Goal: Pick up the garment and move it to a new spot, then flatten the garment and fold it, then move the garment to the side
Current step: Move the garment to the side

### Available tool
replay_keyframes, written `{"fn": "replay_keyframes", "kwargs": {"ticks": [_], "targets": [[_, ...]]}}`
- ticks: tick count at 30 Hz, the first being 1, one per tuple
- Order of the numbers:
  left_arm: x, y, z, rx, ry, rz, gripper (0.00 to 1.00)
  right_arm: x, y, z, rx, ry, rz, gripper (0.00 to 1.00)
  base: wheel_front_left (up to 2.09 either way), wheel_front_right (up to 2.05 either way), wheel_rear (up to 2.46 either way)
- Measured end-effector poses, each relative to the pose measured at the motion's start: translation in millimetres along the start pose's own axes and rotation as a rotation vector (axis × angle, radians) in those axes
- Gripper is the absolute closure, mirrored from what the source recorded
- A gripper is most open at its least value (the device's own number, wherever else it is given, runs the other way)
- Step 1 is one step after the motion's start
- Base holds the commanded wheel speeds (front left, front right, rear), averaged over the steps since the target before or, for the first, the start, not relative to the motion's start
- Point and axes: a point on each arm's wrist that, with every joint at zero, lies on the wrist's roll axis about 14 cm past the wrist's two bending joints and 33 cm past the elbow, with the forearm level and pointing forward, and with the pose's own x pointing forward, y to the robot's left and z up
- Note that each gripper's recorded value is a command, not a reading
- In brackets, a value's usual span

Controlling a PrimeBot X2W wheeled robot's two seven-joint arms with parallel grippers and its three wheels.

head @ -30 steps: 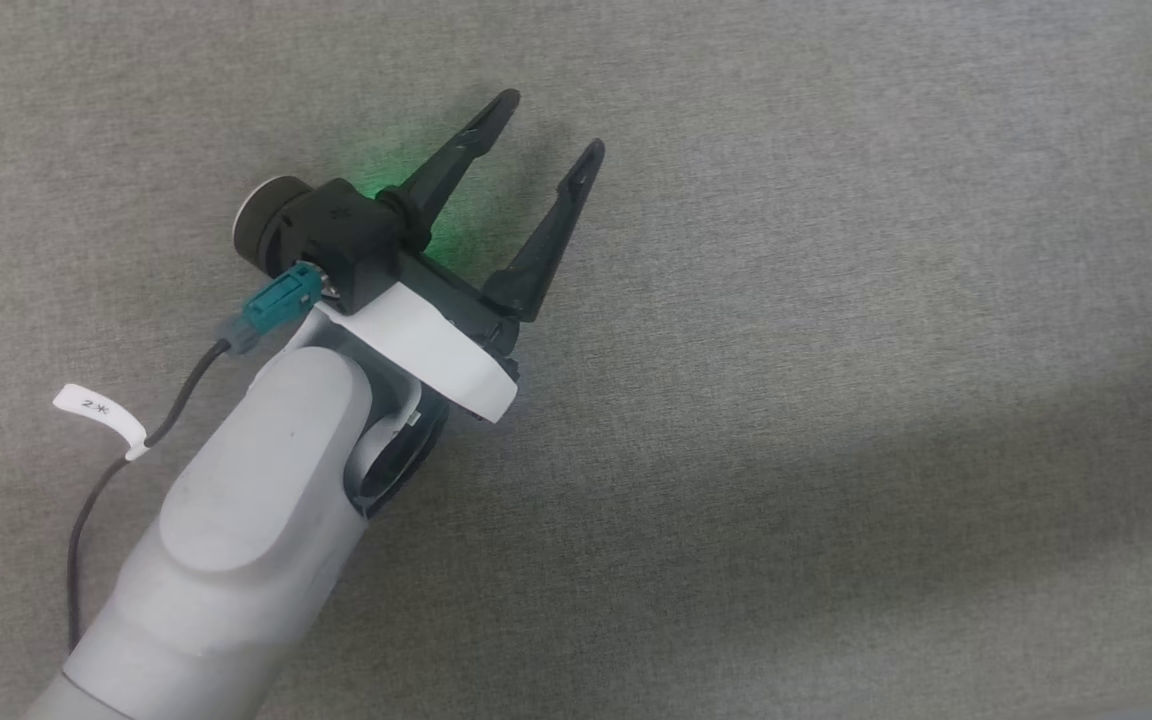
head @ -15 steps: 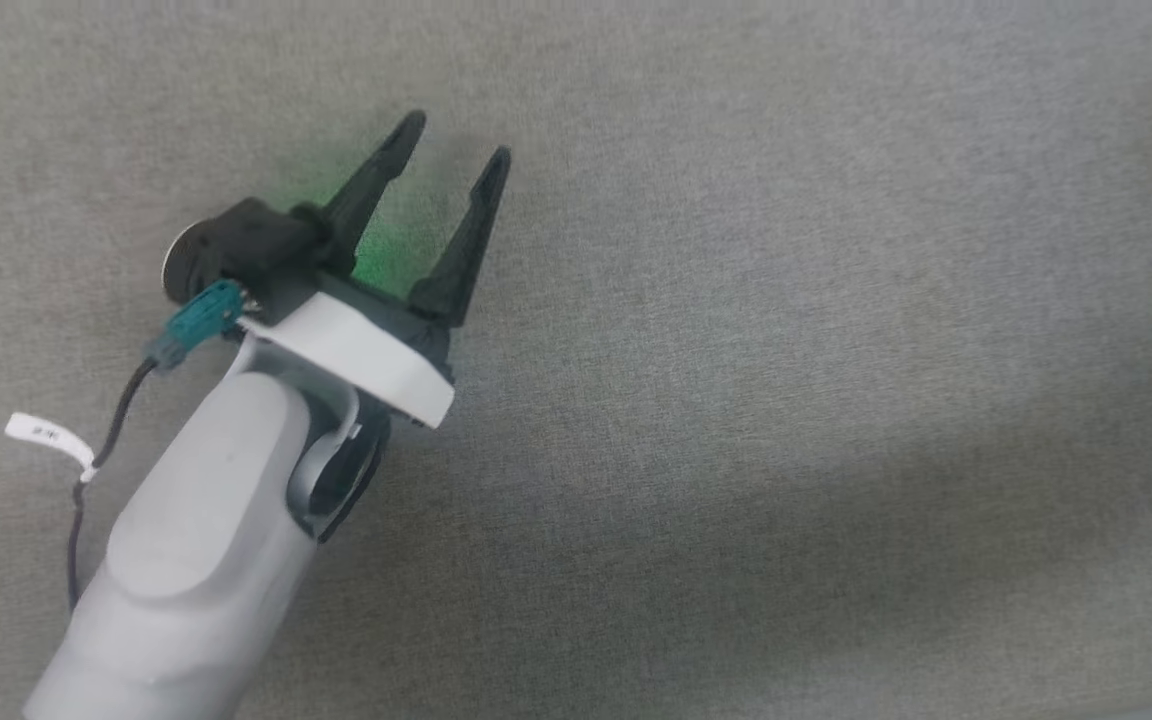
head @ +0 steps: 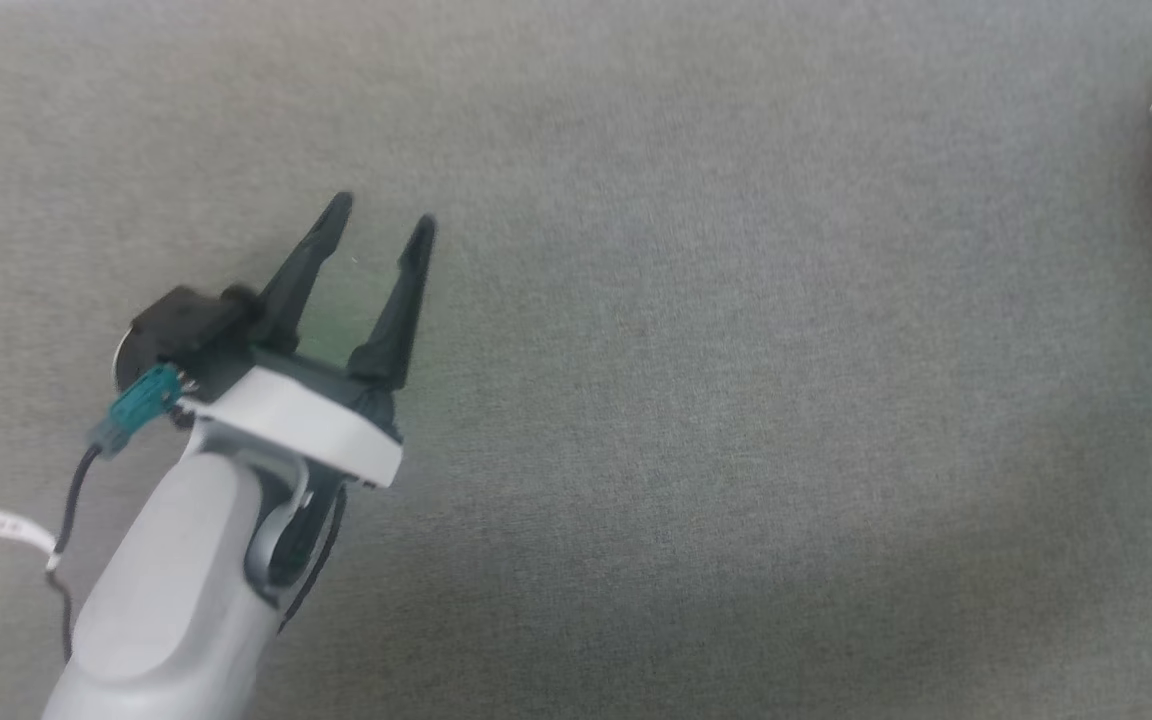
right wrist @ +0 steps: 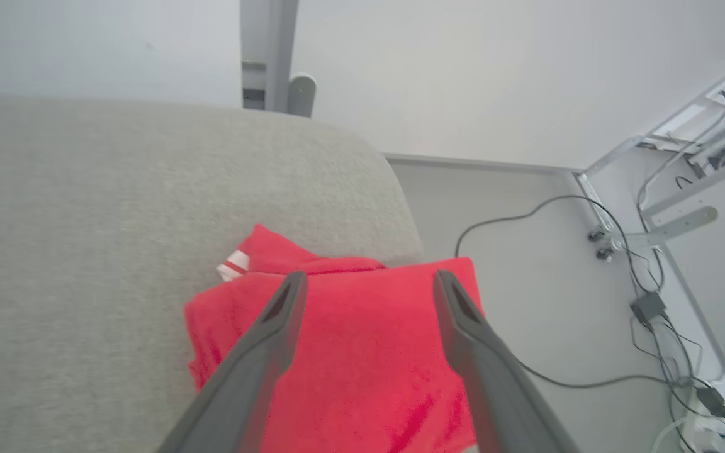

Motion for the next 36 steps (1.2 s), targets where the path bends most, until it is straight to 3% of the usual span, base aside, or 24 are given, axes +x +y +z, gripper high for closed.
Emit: {"fn": "replay_keyframes", "kwargs": {"ticks": [16, 27, 36], "targets": [[-89, 33, 64, 0.081, -0.117, 0.208, 0.0, -59, 78, 40, 0.147, -0.339, 0.221, 0.0, 0.0, 0.0, 0.0], [-165, 63, 88, 0.123, -0.177, 0.395, 0.0, -101, 121, 18, 0.164, -0.428, 0.344, 0.0, 0.0, 0.0, 0.0], [-213, 76, 79, 0.122, -0.154, 0.49, 0.0, -133, 132, 17, 0.216, -0.526, 0.368, 0.0, 0.0, 0.0, 0.0]]}}
